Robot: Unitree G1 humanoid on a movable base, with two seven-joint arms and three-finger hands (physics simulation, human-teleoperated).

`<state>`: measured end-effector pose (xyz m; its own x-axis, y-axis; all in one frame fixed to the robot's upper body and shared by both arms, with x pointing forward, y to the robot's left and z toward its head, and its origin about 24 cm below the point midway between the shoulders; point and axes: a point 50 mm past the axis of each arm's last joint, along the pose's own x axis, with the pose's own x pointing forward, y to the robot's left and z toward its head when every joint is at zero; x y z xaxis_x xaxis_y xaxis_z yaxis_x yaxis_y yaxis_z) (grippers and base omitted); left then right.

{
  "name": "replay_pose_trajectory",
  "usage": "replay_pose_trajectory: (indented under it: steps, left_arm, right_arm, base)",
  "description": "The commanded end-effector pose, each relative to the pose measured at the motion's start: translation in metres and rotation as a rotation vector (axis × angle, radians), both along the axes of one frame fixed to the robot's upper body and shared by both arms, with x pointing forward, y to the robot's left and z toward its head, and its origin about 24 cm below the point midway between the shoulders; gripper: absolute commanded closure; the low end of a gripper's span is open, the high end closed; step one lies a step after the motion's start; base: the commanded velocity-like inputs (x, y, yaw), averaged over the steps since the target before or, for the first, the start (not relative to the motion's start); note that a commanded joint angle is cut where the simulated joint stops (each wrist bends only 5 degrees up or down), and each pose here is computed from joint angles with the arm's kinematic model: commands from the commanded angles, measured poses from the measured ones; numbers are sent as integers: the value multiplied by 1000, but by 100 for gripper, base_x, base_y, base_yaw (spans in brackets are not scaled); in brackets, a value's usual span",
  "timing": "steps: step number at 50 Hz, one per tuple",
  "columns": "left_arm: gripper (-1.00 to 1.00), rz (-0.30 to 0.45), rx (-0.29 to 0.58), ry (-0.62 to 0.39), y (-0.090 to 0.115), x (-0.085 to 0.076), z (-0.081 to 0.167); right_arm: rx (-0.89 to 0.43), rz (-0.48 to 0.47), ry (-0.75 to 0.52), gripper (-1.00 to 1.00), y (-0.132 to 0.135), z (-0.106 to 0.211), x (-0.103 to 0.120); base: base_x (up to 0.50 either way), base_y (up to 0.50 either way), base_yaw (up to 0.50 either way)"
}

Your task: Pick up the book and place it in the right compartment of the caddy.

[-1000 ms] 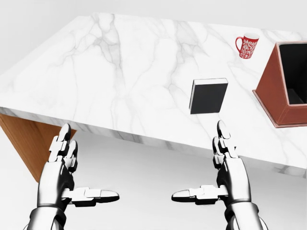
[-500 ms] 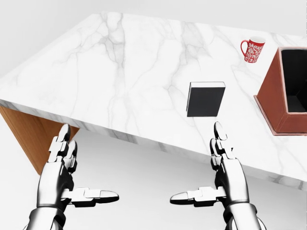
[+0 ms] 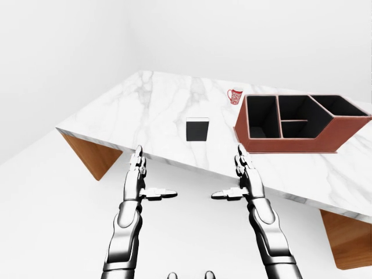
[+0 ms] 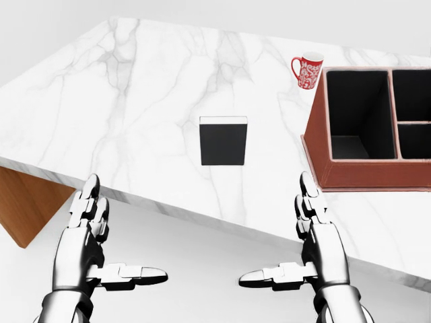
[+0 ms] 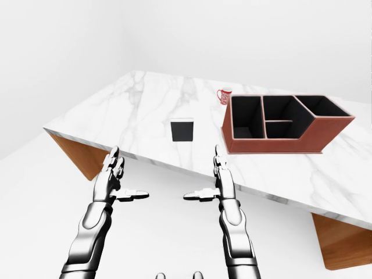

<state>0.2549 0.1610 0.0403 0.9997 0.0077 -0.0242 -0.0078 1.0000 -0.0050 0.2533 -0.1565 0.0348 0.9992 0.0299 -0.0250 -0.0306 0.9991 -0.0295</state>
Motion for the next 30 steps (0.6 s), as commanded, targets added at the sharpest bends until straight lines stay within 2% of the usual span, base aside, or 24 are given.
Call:
replay_pose_trajectory:
  steps: [1, 30]
  left_arm:
    - [-100, 3, -2, 5, 0, 1, -2]
    - [-100, -1, 2, 2, 0, 0, -2]
  right_arm:
    - [-1, -2, 1, -100, 0, -1, 1]
    - [-4, 1, 0, -100, 0, 0, 0]
  base:
    - [18, -47, 0]
    - [18, -47, 0]
